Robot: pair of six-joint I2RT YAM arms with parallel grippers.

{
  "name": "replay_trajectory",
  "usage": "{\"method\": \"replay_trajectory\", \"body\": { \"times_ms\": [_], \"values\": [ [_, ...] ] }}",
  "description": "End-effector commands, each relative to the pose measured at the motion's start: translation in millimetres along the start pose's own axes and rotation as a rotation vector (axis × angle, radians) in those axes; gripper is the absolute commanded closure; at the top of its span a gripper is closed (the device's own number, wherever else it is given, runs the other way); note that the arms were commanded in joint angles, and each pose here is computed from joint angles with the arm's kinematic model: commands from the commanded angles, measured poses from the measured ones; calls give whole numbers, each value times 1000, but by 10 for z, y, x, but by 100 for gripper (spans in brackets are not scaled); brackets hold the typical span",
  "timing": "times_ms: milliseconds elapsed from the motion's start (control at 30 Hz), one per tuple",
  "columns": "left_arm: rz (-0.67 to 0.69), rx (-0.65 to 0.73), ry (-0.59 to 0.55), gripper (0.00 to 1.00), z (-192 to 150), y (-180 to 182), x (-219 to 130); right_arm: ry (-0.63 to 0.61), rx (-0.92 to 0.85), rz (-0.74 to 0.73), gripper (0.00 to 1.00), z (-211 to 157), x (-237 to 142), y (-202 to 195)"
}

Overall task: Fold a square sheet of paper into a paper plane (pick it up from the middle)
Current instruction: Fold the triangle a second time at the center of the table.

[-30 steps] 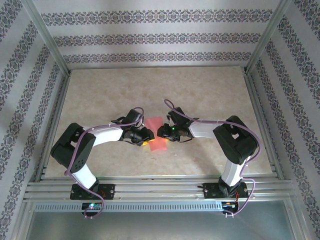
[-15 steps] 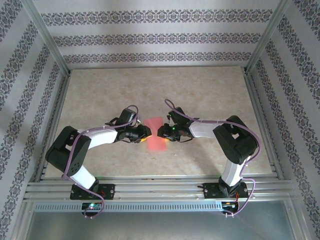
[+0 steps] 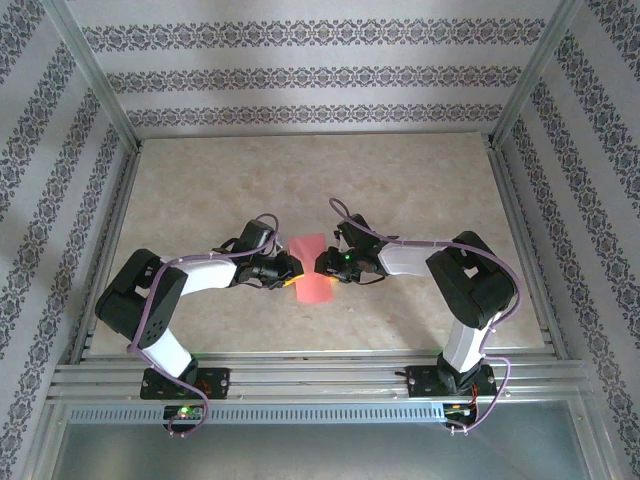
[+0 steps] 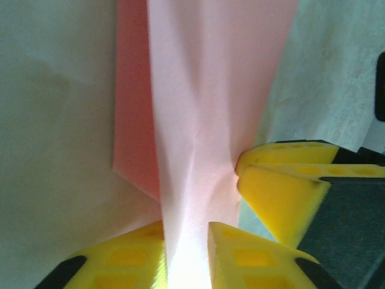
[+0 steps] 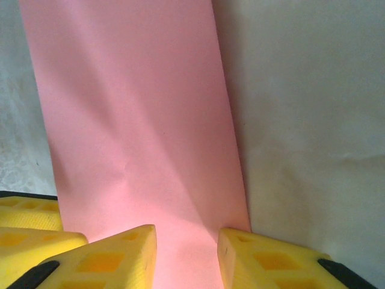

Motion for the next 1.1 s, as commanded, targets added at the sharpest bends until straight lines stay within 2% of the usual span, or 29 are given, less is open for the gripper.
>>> {"method": "replay_trajectory", "body": {
  "times_ms": [0, 200, 333, 467, 567, 767, 900, 1067],
  "values": [
    [1, -25, -19, 81, 26, -14, -32, 26, 7, -98, 60, -122, 75, -269],
    [33, -83, -37, 92, 59, -49, -87, -98, -191, 21, 51, 89, -220, 94],
    [41, -119, -49, 95, 66, -97, -142, -206, -396, 70, 39, 139, -521, 315],
    [41, -154, -56, 96, 76, -145, -186, -310, -687, -8, 31, -25, -689, 416],
    [45, -179, -56, 96, 84, -170, -199, -345, -896, -87, 30, -196, -686, 439],
    [39, -207, -39, 96, 105, -238, -184, -342, -1137, -42, 31, -480, -537, 452],
    [48, -210, -38, 96, 117, -256, -194, -357, -1248, -13, 30, -612, -442, 495],
    [54, -218, -36, 96, 113, -245, -187, -359, -1324, -62, 29, -651, -267, 492]
  ]
}}
Point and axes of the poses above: each hand's point on the last joint's axis, 136 mm out from that joint toward the fingers, its own x axis out along the fingers, its own y axis along the line the jaws close on, z = x × y, the point moved 5 cm from there along -x, back along the fingers, and after that the axes turned 4 degrees about -x, right-handed, at the moved point
